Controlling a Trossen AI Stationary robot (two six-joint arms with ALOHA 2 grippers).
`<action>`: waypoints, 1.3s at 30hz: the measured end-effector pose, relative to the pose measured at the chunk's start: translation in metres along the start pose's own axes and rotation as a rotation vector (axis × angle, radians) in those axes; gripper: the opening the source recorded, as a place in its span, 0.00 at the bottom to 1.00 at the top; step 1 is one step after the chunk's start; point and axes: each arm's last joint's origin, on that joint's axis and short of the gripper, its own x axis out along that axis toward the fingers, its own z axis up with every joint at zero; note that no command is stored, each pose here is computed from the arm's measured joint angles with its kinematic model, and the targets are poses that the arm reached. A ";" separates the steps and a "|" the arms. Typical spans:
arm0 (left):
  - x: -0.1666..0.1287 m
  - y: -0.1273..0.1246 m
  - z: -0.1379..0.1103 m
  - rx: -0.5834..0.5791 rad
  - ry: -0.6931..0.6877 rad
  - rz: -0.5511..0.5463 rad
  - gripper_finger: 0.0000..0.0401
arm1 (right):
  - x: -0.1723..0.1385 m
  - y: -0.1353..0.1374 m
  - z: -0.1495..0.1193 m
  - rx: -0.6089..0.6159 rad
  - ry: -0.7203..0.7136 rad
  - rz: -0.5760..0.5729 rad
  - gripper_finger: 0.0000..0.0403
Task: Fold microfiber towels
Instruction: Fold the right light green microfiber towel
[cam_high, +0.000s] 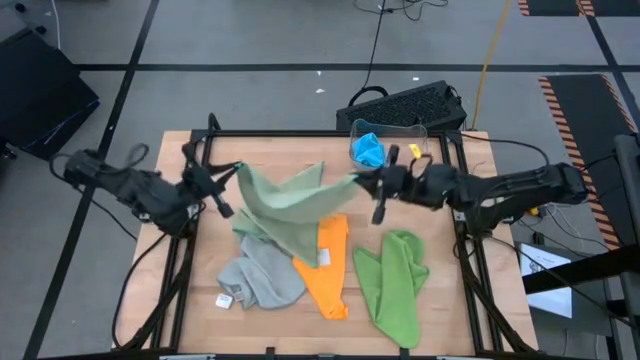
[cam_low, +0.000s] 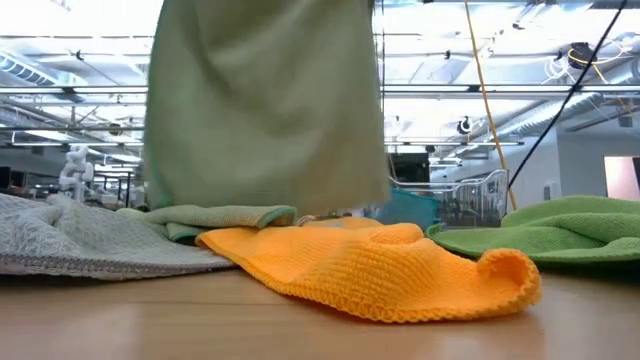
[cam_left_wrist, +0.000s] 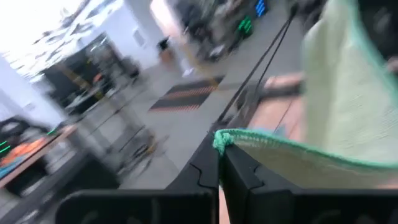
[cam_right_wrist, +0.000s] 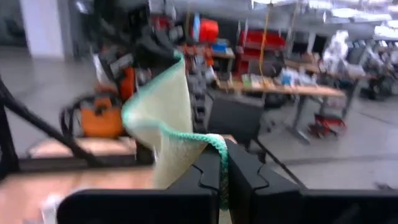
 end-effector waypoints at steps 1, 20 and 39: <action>-0.002 0.006 0.005 -0.014 -0.046 -0.020 0.01 | -0.002 -0.003 0.004 0.009 -0.021 0.009 0.00; 0.004 -0.074 -0.037 -0.315 0.317 -0.745 0.02 | -0.022 0.068 -0.035 0.139 0.365 0.344 0.00; 0.000 -0.107 -0.078 -0.211 0.532 -0.285 0.02 | -0.034 0.076 -0.088 0.162 0.613 0.127 0.00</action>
